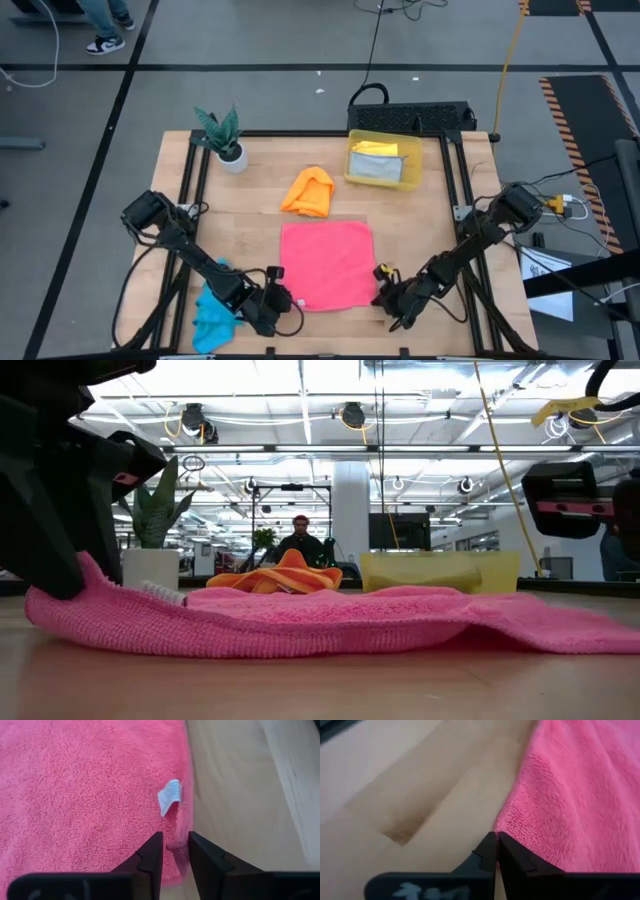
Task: Fold microfiber towels
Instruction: Fold the pink kitchen towel
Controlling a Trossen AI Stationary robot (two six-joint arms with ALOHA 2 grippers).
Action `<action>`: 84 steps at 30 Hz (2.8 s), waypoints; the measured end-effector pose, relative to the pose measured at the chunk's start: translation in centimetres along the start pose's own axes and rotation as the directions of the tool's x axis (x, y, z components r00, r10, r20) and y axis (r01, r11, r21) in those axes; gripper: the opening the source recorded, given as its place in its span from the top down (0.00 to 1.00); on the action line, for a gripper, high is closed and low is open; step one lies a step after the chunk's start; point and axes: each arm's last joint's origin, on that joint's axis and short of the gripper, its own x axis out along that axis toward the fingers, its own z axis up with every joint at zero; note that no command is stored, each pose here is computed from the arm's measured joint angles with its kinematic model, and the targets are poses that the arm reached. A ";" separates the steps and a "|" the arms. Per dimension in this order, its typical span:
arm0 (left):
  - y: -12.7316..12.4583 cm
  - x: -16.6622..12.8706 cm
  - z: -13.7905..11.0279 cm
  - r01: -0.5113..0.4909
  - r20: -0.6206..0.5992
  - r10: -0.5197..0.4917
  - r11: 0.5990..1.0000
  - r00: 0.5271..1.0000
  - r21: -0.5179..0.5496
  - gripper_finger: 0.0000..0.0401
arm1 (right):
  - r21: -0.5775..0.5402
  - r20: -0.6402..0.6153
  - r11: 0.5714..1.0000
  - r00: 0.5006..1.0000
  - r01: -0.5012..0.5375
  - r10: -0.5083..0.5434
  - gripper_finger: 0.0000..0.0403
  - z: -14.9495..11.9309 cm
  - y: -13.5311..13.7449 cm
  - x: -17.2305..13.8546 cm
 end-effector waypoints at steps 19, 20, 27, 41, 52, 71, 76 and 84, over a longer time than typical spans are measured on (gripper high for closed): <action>-2.5 -1.7 1.2 0.029 0.101 -0.038 0.995 0.994 0.093 0.97 | 0.191 0.193 0.935 0.945 -0.299 0.263 1.00 3.2 -0.5 -4.6; -2.6 -2.0 1.4 0.029 0.108 -0.039 0.995 0.993 0.099 0.97 | 0.202 0.193 0.919 0.934 -0.339 0.302 1.00 3.2 -0.4 -4.7; -2.4 -4.8 2.6 -0.014 0.220 -0.001 0.998 0.976 0.068 0.98 | 0.230 0.207 0.866 0.892 -0.444 0.402 1.00 3.3 0.5 -5.0; 3.1 -4.0 2.9 -0.370 0.168 0.388 0.920 0.906 -0.132 0.96 | 0.489 0.091 0.850 0.957 0.196 -0.274 1.00 2.6 -3.6 -8.4; 7.8 -1.6 1.6 -0.462 0.067 0.487 0.857 0.871 -0.230 0.98 | 0.609 -0.093 0.739 0.951 0.289 -0.294 1.00 -0.1 -4.5 -7.8; 6.6 -1.7 1.9 -0.418 0.136 0.459 0.874 0.878 -0.249 0.97 | 0.608 0.007 0.782 0.984 0.139 -0.180 1.00 0.8 -3.5 -8.0; 8.7 -0.6 0.8 -0.466 0.104 0.513 0.833 0.852 -0.297 0.98 | 0.674 -0.114 0.688 0.958 0.268 -0.262 1.00 -1.2 -5.4 -7.1; 10.6 0.7 -1.2 -0.452 0.082 0.524 0.793 0.848 -0.408 0.96 | 0.721 -0.192 0.604 0.935 0.340 -0.297 1.00 -4.6 -7.0 -6.2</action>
